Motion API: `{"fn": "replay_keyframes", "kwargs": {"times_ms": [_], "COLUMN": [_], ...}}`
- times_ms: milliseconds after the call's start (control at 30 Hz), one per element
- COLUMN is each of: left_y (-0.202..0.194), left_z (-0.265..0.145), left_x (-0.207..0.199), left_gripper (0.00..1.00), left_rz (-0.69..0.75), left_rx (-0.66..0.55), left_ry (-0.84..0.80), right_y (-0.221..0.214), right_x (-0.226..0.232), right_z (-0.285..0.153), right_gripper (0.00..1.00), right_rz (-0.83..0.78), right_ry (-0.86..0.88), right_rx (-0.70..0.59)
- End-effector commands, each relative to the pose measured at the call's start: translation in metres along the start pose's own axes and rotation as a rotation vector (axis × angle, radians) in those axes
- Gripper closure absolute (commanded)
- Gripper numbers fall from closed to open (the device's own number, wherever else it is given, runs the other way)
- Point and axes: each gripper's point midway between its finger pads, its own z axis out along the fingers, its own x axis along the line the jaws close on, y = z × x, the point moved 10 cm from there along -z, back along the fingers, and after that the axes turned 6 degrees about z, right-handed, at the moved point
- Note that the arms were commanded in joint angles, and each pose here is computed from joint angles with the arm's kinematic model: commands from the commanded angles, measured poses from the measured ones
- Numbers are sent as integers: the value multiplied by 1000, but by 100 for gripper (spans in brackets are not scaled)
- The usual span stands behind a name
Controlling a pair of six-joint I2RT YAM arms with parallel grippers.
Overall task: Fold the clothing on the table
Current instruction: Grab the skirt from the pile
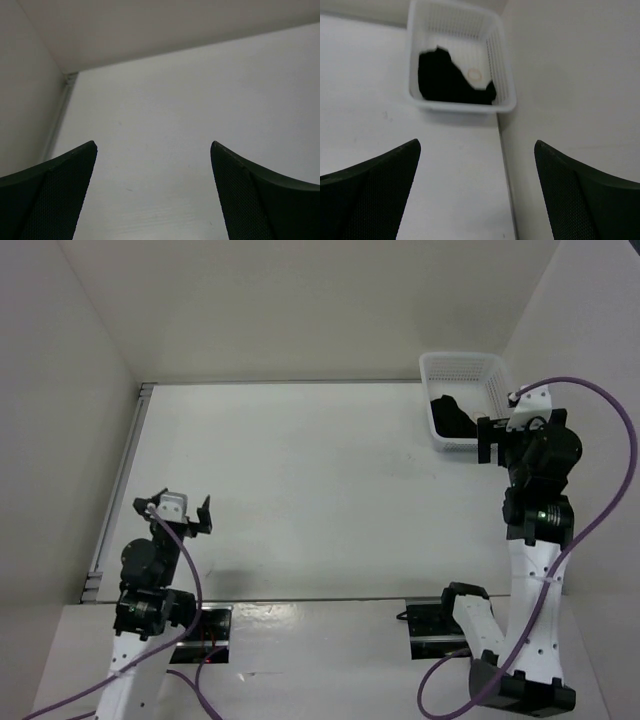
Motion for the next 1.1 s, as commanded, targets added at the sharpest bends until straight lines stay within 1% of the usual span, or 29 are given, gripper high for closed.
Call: {"fn": "replay_keyframes", "kwargs": {"times_ms": [0, 33, 67, 100, 133, 167, 200, 233, 300, 333, 367, 400, 433, 467, 500, 533, 567, 600, 633, 667, 700, 733, 767, 833, 867, 933, 967, 1033, 1067], "left_y": [110, 127, 135, 150, 154, 157, 192, 191, 196, 197, 192, 191, 181, 176, 169, 161, 154, 142, 140, 135, 131, 118, 110, 97, 94, 94, 88, 84, 82], "left_z": [-3, 1, 4, 10, 32, 34, 34, 51, 58, 66, 71, 80, 85, 91, 95, 105, 109, 116, 118, 122, 124, 126, 126, 126, 131, 131, 132, 132, 134], "left_x": [39, 45, 49, 54, 55, 57, 66, 64, 61, 59, 55, 49, 44, 43, 43, 38, 35, 31, 29, 32, 31, 28, 26, 20, 19, 20, 18, 16, 16], "left_gripper": [0, 0, 0, 0, 0, 0, 0, 0, 0, 0, 0, 0, 0, 0, 0, 0, 0, 0, 0, 0, 0, 0, 0, 0, 0, 0, 0, 0, 0], "left_rz": [33, 19, 27, 12, 11, 13, -2, -11, -87, -76, -35, 19, -24, -81, -122, -142, -130, -140, -126, -129, -119, -110, -99, -100, -88, -97, -97, -101, -101], "left_rx": [-201, -169, -76, -24, 97, 209, 168, 238, 276, 290, 311, 308, 340, 349, 384, 411, 434, 473, 464, 468, 466, 478, 488, 522, 552, 572, 592, 595, 604], "left_ry": [155, 169, 169, 181, 170, 166, 177, 161, 152, 105, 30, -87, -79, -29, 23, 7, -28, -65, -98, -84, -86, -91, -95, -156, -166, -153, -157, -170, -172], "right_y": [-28, -28, -28, -28, -32, -34, -39, -41, -48, -48, -42, -49, -52, -41, -44, -58, -52, -66, -68, -62, -64, -77, -71, -82, -88, -103, -108, -112, -130], "right_x": [-4, -4, -3, -4, -3, -2, 0, 2, 7, 9, 10, 13, 16, 17, 17, 24, 22, 27, 27, 26, 27, 30, 30, 35, 32, 37, 39, 40, 44], "right_z": [-18, -20, -21, -16, -11, -4, 14, 21, 42, 51, 58, 78, 88, 99, 112, 136, 148, 167, 177, 187, 196, 213, 224, 251, 260, 284, 291, 307, 319], "right_gripper": [2, 2, 2, 2, 2, 2, 2, 2, 2, 2, 2, 2, 2, 2, 2, 2, 2, 2, 2, 2, 2, 2, 2, 2, 2, 2, 2, 2, 2], "right_rz": [-45, -25, -15, -4, -7, 2, 0, 0, 33, 37, 48, 73, 70, 69, 69, 62, 59, 38, 35, 36, 36, 23, 28, 33, 48, 51, 51, 51, 59], "right_ry": [-87, -109, -120, -129, -117, -99, -69, -39, 4, 32, 48, 65, 83, 101, 107, 125, 110, 91, 80, 77, 78, 89, 99, 125, 113, 130, 131, 131, 134], "right_rx": [49, 24, 12, 27, 80, 120, 188, 218, 275, 290, 285, 342, 388, 388, 422, 501, 495, 559, 561, 542, 549, 592, 571, 595, 601, 629, 638, 634, 671]}}
